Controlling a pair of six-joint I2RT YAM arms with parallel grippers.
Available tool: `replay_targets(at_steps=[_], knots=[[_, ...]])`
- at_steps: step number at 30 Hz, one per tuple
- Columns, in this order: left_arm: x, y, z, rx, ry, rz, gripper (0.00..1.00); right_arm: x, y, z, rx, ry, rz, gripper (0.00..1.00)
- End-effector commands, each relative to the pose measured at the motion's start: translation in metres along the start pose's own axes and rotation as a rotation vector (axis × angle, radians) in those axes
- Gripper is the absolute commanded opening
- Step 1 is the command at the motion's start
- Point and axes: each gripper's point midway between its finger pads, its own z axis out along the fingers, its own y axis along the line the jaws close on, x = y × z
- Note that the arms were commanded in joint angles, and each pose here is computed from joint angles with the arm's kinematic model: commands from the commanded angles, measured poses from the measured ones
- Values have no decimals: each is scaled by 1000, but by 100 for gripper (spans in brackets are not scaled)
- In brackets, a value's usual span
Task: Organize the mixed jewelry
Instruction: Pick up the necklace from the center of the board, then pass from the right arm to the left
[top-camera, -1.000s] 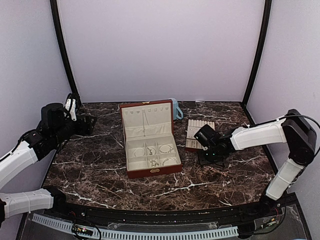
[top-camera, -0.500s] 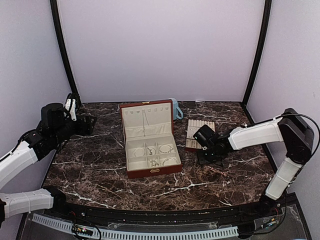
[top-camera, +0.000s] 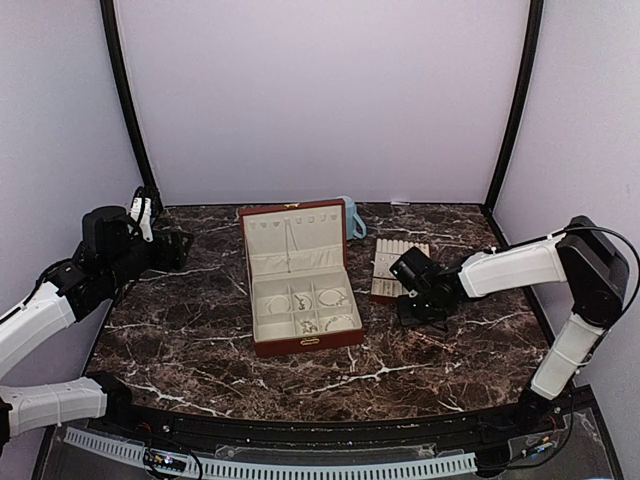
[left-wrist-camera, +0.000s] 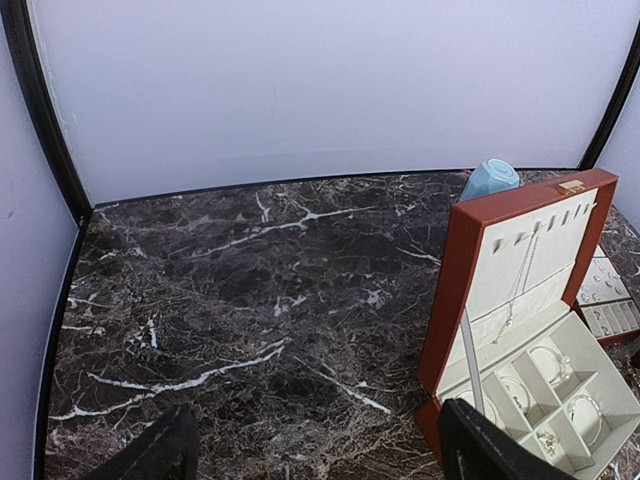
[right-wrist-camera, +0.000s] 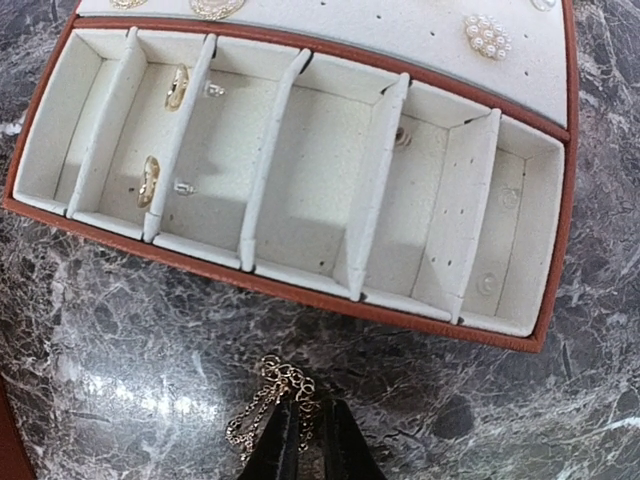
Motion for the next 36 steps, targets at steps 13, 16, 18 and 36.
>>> replay_targets(at_steps=[13,16,18,36], knots=[[-10,-24,-7,139,-66,38,84,20,6,0,-170,6,68,0],[-10,-37,-10,183,-81,59,82,5,7,-16,-222,-95,78,0],[-10,-62,-14,254,-94,88,81,-1,5,-28,-244,-154,76,0],[28,-322,3,804,-217,254,79,-17,9,-78,-409,-351,54,0]])
